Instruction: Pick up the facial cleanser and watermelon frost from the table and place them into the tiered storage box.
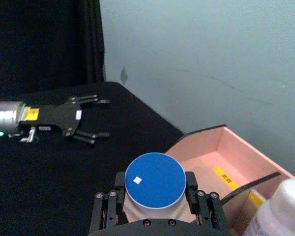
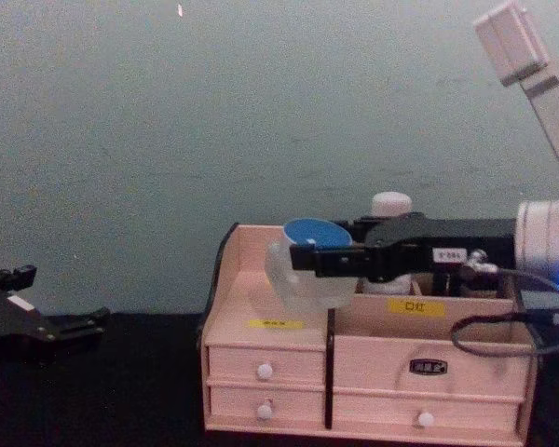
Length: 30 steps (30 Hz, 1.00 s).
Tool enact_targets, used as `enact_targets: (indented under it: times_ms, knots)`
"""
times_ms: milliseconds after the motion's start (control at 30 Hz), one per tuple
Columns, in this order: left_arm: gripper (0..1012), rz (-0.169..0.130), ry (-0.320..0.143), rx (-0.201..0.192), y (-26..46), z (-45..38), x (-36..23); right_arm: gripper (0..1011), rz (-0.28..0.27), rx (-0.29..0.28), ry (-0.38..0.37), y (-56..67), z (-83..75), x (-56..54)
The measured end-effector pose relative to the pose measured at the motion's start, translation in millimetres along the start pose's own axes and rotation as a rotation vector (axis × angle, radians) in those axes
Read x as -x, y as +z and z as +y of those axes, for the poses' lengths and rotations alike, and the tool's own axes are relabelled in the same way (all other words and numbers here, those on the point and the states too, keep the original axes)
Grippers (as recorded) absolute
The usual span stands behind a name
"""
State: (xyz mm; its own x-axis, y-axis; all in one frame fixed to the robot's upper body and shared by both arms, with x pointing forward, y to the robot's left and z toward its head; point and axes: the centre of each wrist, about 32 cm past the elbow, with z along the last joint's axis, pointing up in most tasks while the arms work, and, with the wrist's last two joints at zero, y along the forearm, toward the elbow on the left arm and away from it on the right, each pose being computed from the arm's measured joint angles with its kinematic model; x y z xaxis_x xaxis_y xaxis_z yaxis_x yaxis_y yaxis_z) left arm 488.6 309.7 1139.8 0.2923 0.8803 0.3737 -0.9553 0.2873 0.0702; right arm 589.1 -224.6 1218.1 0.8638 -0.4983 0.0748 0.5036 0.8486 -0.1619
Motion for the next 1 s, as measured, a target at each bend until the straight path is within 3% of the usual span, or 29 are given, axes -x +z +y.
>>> enact_targets:
  times_ms: [300, 1000]
  knots:
    - [1001, 0.0, 0.0, 0.0, 0.0, 0.0, 0.0, 724, 0.009, 0.014, -0.028, 4.2, 19.0, -9.2]
    - [1001, 0.0, 0.0, 0.0, 0.0, 0.0, 0.0, 724, 0.023, 0.079, -0.085, -1.6, 51.4, -12.1]
